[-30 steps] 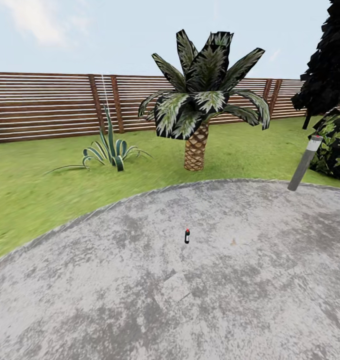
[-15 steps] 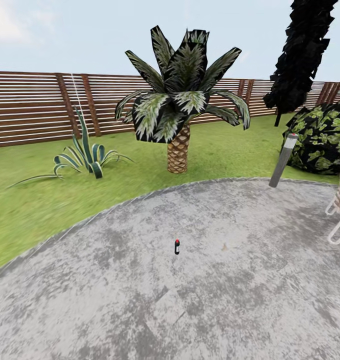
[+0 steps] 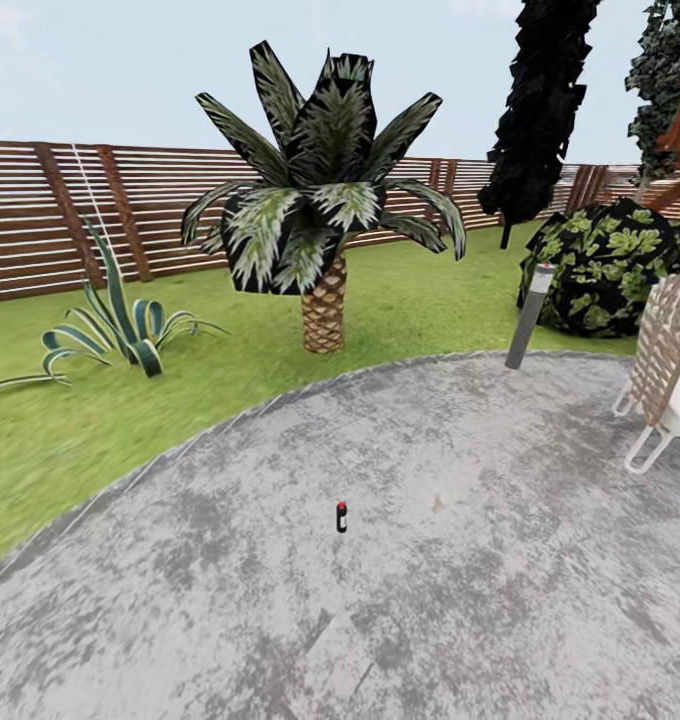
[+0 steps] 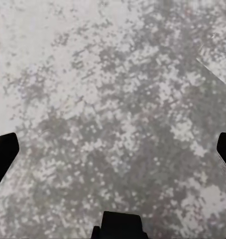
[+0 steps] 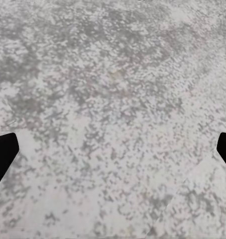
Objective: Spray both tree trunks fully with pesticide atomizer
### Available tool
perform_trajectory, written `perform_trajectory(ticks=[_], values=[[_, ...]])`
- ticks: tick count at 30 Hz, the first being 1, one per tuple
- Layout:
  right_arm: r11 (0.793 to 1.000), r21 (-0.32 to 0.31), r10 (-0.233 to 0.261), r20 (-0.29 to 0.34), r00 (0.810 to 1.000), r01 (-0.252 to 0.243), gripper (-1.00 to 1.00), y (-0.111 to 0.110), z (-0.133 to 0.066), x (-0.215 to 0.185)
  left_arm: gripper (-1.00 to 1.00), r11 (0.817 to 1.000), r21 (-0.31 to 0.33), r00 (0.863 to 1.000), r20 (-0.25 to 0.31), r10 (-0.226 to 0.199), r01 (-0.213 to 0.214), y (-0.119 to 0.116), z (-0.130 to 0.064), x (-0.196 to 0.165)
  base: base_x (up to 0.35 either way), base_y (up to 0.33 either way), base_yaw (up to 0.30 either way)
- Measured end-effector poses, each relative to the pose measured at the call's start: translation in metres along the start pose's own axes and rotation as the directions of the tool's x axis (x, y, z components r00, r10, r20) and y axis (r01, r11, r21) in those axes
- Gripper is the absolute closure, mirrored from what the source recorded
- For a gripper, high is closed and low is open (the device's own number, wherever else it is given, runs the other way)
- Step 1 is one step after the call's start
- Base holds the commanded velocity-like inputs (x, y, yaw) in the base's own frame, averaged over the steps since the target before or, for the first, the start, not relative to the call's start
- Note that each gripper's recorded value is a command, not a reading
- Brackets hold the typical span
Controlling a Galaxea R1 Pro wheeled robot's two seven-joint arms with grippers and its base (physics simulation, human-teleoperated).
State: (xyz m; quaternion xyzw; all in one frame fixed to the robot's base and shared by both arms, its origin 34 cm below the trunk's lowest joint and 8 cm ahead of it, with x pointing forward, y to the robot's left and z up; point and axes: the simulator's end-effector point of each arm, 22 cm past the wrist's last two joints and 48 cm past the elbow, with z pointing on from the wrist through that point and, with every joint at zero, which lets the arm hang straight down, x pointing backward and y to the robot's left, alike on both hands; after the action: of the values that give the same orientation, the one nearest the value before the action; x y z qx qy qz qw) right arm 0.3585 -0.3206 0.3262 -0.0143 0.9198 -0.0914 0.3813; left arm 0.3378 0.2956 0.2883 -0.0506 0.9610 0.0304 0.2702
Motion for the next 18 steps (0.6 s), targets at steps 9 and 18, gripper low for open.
perform_trajectory(ticks=[9, 18], values=[[1.0, 0.0, 0.0, 0.0, 1.0, 0.0, -1.0, 0.0, 0.0001, -0.0001, -1.0, 1.0, 0.0, 1.0, 0.0, 0.0, 0.0, 0.0002, 0.0, 0.0, 0.261, 0.227, -0.264], [1.0, -0.001, 0.0, -0.001, 1.0, 0.0, -1.0, 0.0003, 0.0001, 0.0004, -1.0, 1.0, 0.0, 1.0, -0.001, 0.0, 0.0, 0.0, 0.0002, 0.0001, 0.034, 0.25, -0.264]])
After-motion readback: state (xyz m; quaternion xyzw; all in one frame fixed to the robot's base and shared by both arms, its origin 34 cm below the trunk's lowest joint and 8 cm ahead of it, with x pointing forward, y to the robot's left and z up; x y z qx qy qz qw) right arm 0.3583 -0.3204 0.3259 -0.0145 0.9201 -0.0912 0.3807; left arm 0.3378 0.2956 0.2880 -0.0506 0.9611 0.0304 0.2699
